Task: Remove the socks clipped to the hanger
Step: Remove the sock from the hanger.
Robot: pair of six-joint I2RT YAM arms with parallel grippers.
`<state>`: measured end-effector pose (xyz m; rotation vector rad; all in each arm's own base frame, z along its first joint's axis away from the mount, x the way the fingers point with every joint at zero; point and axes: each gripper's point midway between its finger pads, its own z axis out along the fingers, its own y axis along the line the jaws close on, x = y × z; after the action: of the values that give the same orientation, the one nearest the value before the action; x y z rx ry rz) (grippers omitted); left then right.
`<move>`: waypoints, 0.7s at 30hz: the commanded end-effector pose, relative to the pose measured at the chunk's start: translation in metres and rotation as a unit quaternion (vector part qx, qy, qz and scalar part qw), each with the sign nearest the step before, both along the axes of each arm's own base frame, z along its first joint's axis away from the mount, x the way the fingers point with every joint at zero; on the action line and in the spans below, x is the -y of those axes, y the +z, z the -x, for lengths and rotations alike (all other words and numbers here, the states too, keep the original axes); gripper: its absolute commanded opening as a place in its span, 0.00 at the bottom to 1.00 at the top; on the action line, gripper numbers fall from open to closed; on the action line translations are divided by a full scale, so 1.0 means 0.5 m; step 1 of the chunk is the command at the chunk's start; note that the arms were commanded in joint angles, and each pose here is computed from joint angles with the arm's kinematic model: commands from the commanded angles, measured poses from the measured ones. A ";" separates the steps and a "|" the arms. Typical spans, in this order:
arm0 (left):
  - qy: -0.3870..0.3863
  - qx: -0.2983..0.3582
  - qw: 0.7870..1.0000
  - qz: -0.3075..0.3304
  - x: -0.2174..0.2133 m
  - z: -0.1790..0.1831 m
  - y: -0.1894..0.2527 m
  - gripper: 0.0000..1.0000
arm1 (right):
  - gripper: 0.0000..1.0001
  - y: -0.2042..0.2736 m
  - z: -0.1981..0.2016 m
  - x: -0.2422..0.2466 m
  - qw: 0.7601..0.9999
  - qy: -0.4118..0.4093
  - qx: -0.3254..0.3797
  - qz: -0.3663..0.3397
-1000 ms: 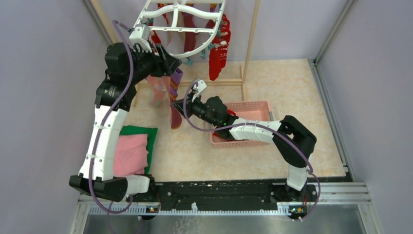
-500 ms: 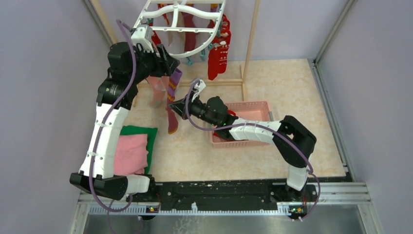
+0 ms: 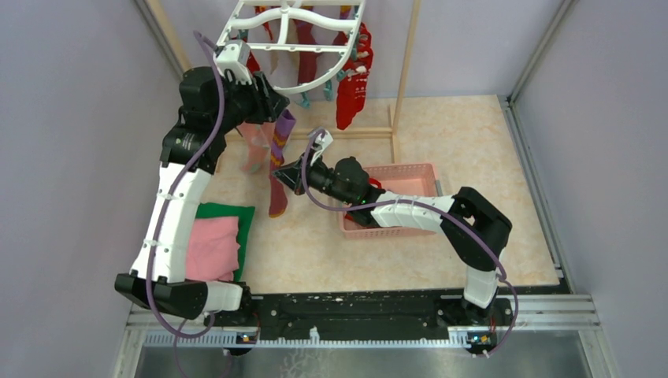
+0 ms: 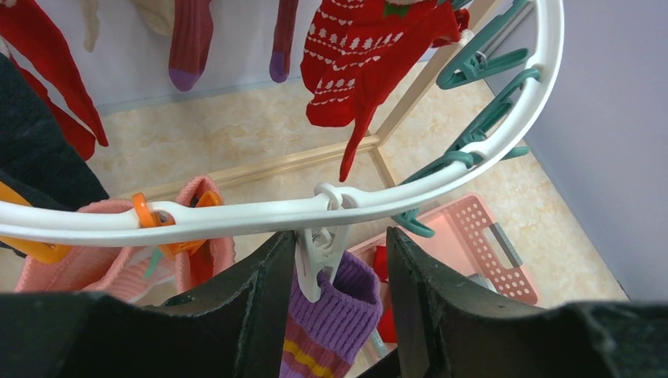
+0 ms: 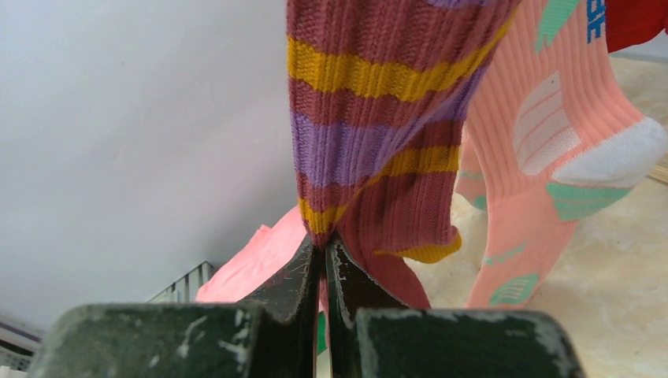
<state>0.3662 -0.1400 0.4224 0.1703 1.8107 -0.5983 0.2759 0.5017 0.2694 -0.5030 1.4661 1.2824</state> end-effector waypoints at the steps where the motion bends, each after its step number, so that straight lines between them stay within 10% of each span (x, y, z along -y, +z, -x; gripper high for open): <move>1: -0.005 0.017 1.000 0.007 0.011 -0.012 0.022 0.53 | 0.00 0.090 0.035 -0.002 0.998 0.019 0.028 -0.051; 21: 0.015 0.037 0.999 -0.016 0.005 -0.041 0.032 0.46 | 0.00 0.100 0.062 -0.022 0.998 0.020 0.038 -0.039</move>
<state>0.3807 -0.1454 0.4107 0.1637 1.8491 -0.5845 0.2609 0.5098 0.2730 -0.5226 1.4478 1.3049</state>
